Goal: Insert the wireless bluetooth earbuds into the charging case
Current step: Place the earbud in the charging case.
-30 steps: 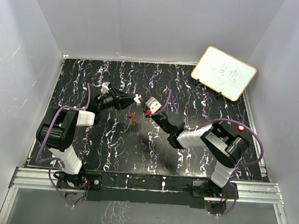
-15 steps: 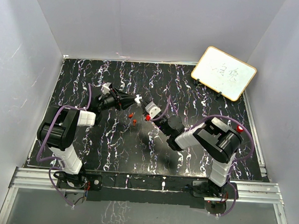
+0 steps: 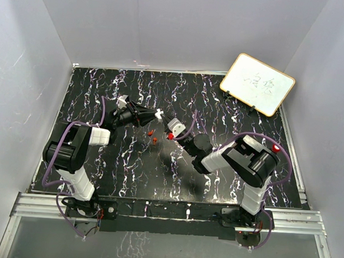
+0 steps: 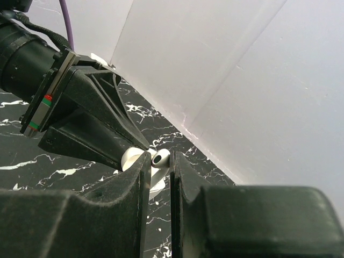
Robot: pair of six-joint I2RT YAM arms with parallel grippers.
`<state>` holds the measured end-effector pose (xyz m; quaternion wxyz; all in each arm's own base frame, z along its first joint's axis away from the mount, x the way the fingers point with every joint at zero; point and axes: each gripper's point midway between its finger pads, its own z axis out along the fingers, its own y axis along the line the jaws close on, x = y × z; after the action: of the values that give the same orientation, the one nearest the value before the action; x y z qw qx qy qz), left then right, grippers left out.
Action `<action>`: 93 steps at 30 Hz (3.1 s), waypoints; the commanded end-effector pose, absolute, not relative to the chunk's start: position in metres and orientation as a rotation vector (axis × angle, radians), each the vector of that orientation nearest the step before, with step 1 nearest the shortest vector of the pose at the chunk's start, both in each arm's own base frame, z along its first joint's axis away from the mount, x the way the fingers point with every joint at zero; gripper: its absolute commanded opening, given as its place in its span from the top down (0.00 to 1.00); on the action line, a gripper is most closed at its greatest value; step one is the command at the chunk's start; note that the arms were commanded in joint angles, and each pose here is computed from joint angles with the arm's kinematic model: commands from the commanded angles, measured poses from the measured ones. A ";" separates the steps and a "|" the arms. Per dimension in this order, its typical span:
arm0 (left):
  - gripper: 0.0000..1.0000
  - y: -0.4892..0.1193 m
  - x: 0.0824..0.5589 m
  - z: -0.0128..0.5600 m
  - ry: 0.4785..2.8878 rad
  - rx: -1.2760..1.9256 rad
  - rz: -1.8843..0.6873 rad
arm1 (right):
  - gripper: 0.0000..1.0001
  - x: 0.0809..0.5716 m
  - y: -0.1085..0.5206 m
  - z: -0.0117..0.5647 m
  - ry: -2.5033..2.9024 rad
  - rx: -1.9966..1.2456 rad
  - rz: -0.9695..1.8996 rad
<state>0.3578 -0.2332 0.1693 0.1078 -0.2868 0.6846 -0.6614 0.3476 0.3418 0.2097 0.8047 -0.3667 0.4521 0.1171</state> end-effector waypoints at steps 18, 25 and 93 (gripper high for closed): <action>1.00 -0.239 0.356 0.183 1.995 -0.807 -1.993 | 1.00 0.344 0.341 0.244 0.833 -0.701 0.253; 1.00 -0.241 0.355 0.184 1.998 -0.802 -1.998 | 1.00 0.344 0.341 0.244 0.828 -0.693 0.253; 1.00 -0.243 0.359 0.185 1.969 -0.801 -2.024 | 0.88 0.338 0.335 0.251 0.819 -0.649 0.291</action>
<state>0.3561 -0.2408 0.1671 0.0935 -0.2878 0.6793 -0.6686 0.3500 0.3456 0.1946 0.7969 -0.3699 0.4616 0.1227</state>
